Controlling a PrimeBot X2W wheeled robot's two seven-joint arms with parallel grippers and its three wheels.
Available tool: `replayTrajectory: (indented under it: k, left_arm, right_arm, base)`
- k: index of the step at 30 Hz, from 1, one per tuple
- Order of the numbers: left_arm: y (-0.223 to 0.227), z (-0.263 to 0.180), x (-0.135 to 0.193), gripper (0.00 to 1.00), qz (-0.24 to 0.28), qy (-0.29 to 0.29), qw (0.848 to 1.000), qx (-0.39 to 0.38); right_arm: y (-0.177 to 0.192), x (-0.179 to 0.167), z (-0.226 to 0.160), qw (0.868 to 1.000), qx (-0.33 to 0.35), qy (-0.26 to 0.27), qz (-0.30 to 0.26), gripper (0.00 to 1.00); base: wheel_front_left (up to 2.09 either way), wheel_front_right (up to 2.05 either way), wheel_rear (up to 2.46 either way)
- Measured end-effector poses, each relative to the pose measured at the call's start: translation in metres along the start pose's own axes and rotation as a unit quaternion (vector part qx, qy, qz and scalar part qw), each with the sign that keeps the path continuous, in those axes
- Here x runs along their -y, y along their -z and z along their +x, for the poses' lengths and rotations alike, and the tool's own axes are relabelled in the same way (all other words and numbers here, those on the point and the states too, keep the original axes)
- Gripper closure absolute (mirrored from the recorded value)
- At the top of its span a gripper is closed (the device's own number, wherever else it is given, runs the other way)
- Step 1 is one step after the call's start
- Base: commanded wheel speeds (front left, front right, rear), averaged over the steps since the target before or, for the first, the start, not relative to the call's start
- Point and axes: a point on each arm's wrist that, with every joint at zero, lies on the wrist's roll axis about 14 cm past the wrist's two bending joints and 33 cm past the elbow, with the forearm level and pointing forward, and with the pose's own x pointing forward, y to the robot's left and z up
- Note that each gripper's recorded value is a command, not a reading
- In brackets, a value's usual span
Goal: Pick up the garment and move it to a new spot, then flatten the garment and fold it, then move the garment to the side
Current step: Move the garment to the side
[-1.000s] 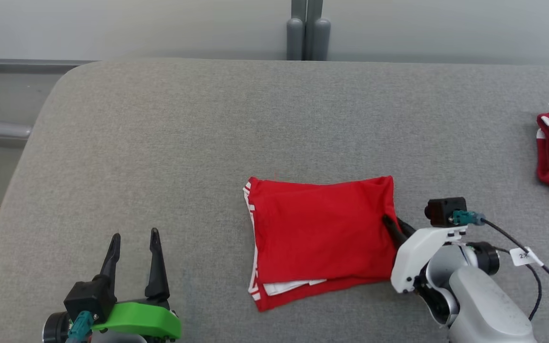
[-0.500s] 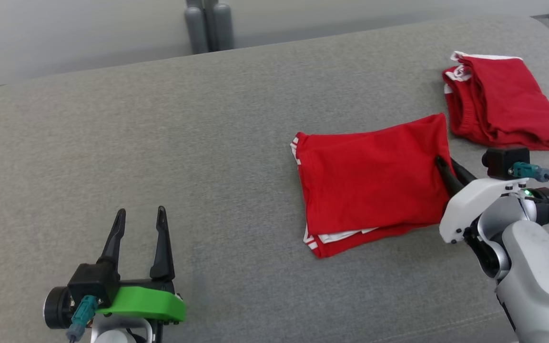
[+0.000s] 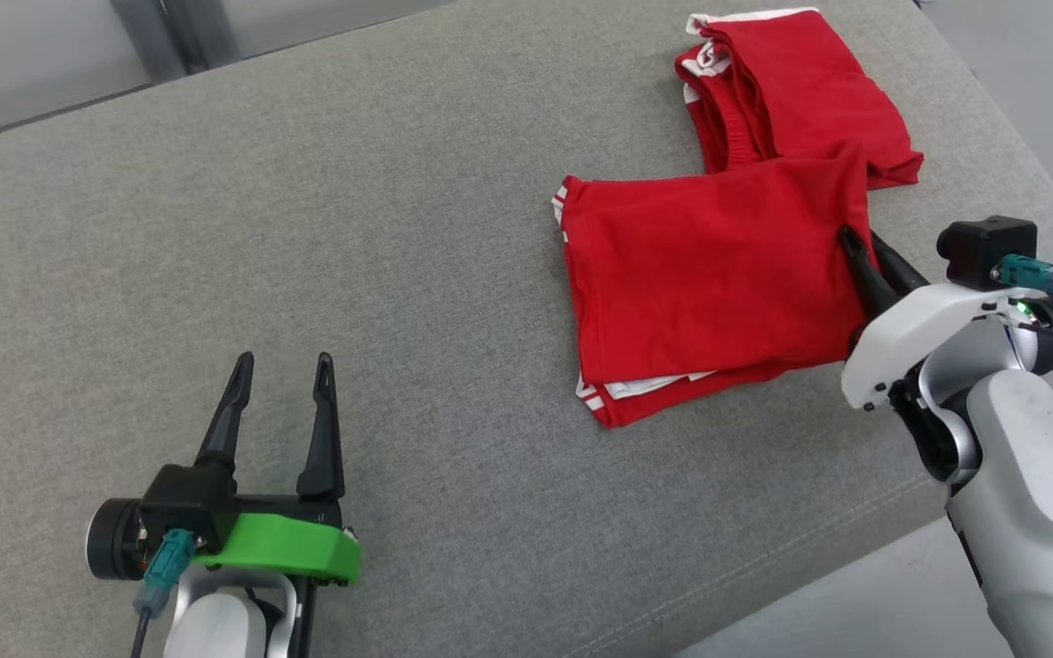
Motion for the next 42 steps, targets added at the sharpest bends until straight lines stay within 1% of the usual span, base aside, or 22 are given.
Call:
replayTrajectory:
  k: [3, 5, 9, 10, 14, 18, 21, 25, 32, 35, 40, 41, 42]
  left_arm:
    - [0.005, 0.005, -0.002, 0.00, -0.005, -0.001, 1.000, -0.004]
    - [0.006, 0.004, -0.008, 0.00, -0.005, -0.009, 1.000, -0.004]
    - [0.003, -0.001, -0.022, 0.00, -0.002, -0.029, 1.000, -0.001]
    - [0.000, -0.005, -0.029, 0.00, 0.001, -0.040, 0.999, 0.003]
    - [-0.003, -0.013, -0.043, 0.00, 0.004, -0.061, 0.998, 0.006]
    - [-0.005, -0.021, -0.057, 0.00, 0.007, -0.084, 0.996, 0.007]
    - [-0.005, -0.026, -0.068, 0.00, 0.009, -0.100, 0.995, 0.007]
    - [-0.002, -0.030, -0.079, 0.00, 0.010, -0.115, 0.993, 0.002]
    - [0.008, -0.030, -0.093, 0.00, 0.012, -0.127, 0.992, -0.009]
    - [0.013, -0.032, -0.099, 0.00, 0.014, -0.133, 0.991, -0.015]
    - [0.020, -0.036, -0.110, 0.00, 0.018, -0.147, 0.989, -0.024]
    - [0.022, -0.037, -0.113, 0.00, 0.019, -0.149, 0.988, -0.027]
    - [0.024, -0.039, -0.115, 0.00, 0.019, -0.153, 0.988, -0.030]
  right_arm:
    - [-0.001, 0.002, 0.007, 1.000, 0.002, 0.004, -0.004, 1.00]
    - [-0.009, 0.000, 0.015, 1.000, 0.009, 0.002, -0.007, 1.00]
    - [-0.037, -0.004, 0.035, 0.999, 0.037, -0.002, -0.015, 1.00]
    - [-0.051, -0.003, 0.046, 0.999, 0.049, 0.000, -0.020, 1.00]
    - [-0.072, 0.008, 0.064, 0.998, 0.061, 0.016, -0.027, 1.00]
    - [-0.086, 0.028, 0.080, 0.996, 0.065, 0.043, -0.041, 1.00]
    - [-0.092, 0.036, 0.092, 0.995, 0.068, 0.058, -0.042, 1.00]
    - [-0.087, 0.045, 0.106, 0.994, 0.057, 0.074, -0.049, 1.00]
    - [-0.065, 0.080, 0.125, 0.991, 0.012, 0.121, -0.061, 1.00]
    - [-0.052, 0.089, 0.133, 0.988, -0.006, 0.137, -0.067, 1.00]
    - [-0.041, 0.101, 0.144, 0.984, -0.018, 0.158, -0.080, 1.00]
    - [-0.038, 0.103, 0.146, 0.983, -0.019, 0.163, -0.082, 0.92]
    - [-0.035, 0.106, 0.148, 0.982, -0.018, 0.167, -0.080, 0.67]
  base:
    - [0.00, 0.00, 0.00]
    - [0.00, 0.00, 0.00]
    - [0.00, 0.00, 0.00]
    - [0.00, 0.00, 0.00]
    - [0.00, 0.00, 0.00]
    - [0.00, 0.00, 0.00]
    - [0.00, 0.00, 0.00]
    - [0.00, 0.00, 0.00]
    - [0.00, 0.00, 0.00]
    - [0.00, 0.00, 0.00]
    - [0.00, 0.00, 0.00]
    - [0.00, 0.00, 0.00]
    - [0.00, 0.00, 0.00]
